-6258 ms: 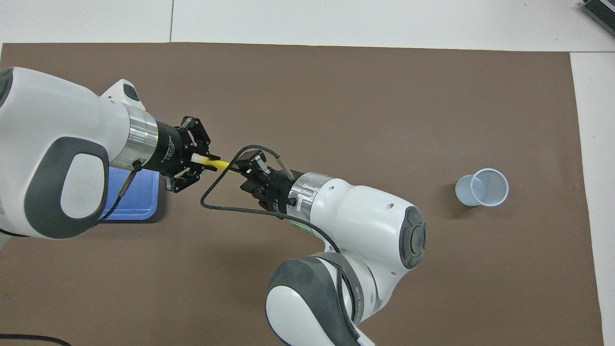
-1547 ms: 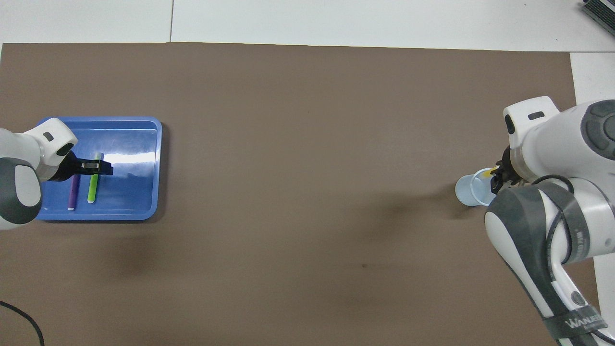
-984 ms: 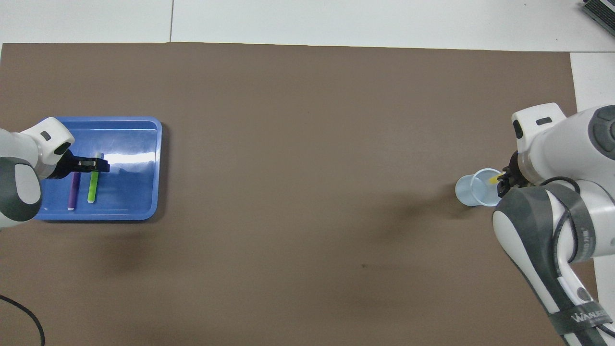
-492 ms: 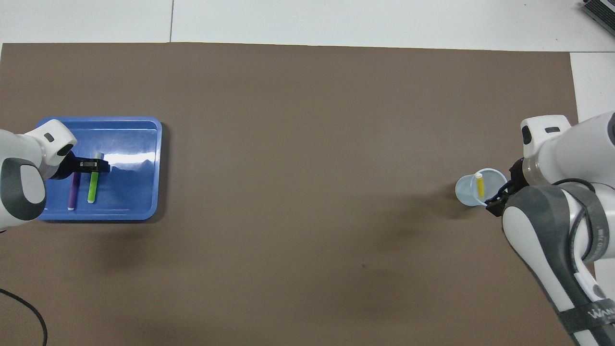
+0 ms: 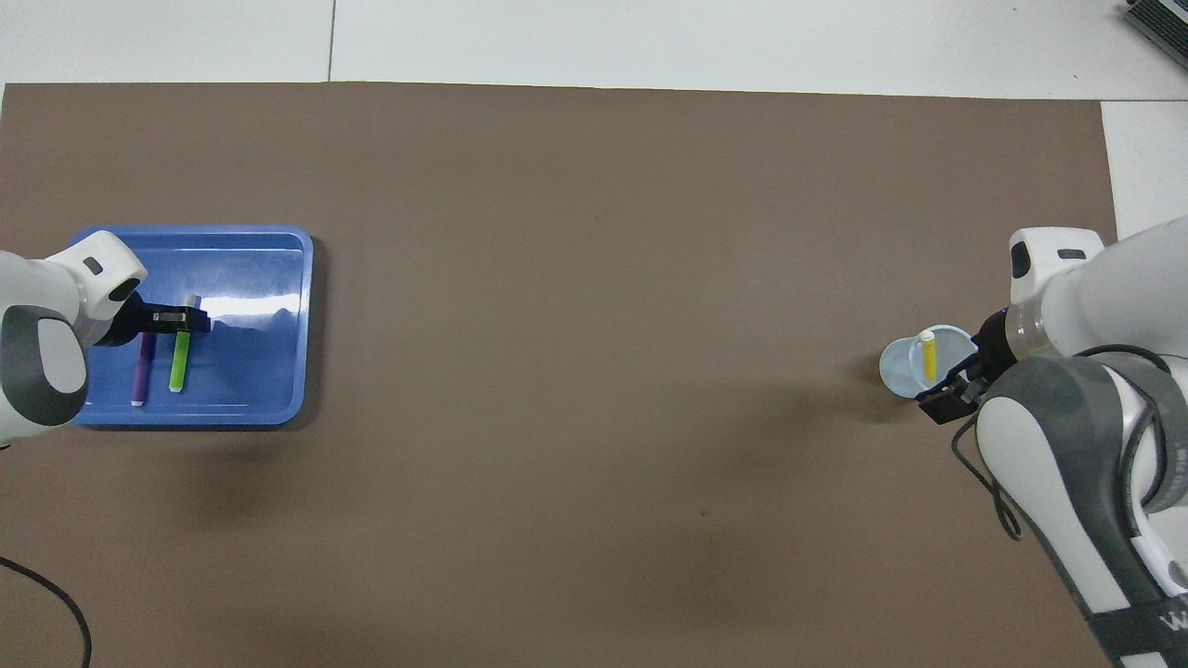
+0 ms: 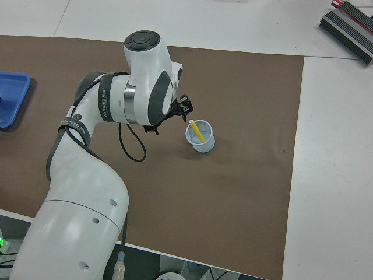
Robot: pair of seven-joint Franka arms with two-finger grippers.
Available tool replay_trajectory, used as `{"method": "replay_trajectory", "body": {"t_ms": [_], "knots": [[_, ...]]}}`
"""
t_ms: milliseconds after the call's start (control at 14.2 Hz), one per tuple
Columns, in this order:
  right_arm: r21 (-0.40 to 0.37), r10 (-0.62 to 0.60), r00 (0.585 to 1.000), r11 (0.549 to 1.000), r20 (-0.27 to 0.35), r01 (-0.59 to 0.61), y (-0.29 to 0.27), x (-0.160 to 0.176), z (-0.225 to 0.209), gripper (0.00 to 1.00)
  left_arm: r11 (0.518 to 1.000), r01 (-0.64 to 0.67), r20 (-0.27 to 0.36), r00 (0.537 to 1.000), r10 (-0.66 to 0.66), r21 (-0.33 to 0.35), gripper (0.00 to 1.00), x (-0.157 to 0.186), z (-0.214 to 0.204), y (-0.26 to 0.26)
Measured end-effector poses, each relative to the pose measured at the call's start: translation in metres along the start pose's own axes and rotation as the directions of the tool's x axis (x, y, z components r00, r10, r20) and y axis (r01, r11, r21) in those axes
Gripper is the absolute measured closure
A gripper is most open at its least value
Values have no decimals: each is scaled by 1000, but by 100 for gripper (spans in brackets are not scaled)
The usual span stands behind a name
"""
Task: Transfer and insert pens with both arms
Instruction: 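Grasp the green pen with the left gripper while the right gripper withdraws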
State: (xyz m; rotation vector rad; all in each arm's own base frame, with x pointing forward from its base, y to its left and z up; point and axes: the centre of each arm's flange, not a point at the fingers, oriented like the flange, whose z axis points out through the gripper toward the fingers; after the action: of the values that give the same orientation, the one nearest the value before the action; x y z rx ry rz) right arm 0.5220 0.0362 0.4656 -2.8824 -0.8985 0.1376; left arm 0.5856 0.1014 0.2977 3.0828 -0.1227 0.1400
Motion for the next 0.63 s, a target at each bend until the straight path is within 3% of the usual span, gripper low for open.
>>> {"method": "replay_trajectory", "body": {"t_ms": [141,352,633], "knots": [[58,73,997,996,-24,-71,-12,7,1,0,1000,-2,-2,1000,2,1,55,1,-1,0],[167,197,979,968,-51,-186,-40,23,1,0,1000,-4,-8,1000,4,3,83,2,-3,1],[255,385,923,893,-11,-370,-92,47,0,0,1000,-1,-8,1000,1,3,83,3,-3,1]]}}
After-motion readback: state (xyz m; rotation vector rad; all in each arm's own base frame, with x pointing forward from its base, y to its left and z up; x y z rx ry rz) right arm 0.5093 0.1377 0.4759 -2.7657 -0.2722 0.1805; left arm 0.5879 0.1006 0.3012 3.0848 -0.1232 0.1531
